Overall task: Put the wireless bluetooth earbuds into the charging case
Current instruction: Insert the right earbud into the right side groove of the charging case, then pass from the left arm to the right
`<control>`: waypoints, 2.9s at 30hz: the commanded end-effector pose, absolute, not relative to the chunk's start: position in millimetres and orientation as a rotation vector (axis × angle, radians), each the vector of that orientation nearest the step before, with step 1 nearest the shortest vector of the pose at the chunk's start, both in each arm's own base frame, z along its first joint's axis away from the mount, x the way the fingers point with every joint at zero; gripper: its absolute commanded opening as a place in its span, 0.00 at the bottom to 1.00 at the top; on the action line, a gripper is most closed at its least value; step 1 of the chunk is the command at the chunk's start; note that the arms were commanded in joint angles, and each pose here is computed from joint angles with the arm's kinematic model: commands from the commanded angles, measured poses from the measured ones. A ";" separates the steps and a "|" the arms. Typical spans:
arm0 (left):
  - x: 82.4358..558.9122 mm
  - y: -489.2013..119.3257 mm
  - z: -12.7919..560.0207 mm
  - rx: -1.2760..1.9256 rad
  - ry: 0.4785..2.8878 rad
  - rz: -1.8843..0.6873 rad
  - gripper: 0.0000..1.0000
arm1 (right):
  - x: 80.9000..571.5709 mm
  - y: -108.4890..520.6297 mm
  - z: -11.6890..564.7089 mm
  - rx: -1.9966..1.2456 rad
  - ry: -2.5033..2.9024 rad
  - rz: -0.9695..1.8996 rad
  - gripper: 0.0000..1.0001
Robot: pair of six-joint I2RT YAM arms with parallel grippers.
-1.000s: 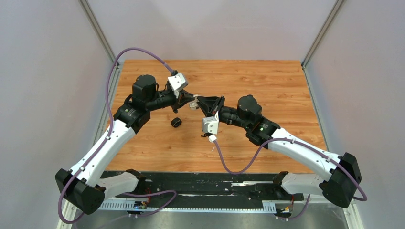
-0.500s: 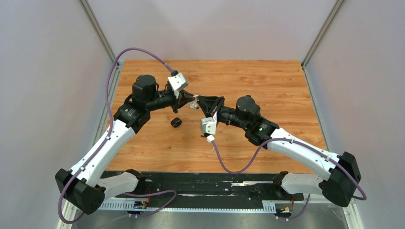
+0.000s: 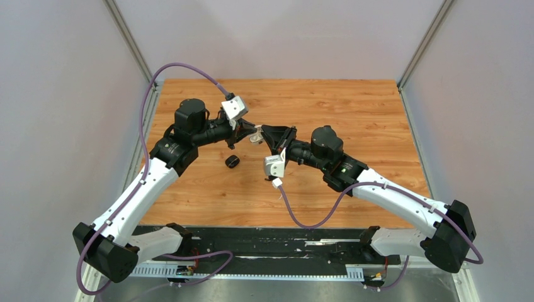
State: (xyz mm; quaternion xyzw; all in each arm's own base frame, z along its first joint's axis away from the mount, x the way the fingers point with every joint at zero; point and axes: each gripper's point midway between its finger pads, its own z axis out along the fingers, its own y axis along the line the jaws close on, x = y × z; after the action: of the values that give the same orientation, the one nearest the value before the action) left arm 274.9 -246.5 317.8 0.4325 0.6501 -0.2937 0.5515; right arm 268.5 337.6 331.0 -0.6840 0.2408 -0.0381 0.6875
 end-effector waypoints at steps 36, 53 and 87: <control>289.4 -247.9 345.2 0.898 1.522 -0.689 0.00 | 265.6 340.4 313.5 -1.708 0.397 -0.201 0.06; 290.5 -249.5 344.5 0.876 1.531 -0.709 0.00 | 260.1 339.0 306.2 -1.739 0.414 -0.165 0.21; 282.1 -238.8 335.3 1.014 1.445 -0.585 0.00 | 235.1 310.1 353.9 -1.228 1.358 0.794 0.67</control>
State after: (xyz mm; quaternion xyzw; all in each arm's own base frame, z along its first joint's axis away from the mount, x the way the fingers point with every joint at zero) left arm 291.3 -243.5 312.1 0.4072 0.6696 -0.2707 0.5591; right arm 257.7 318.8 363.3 -0.5673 0.5012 0.2151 0.6170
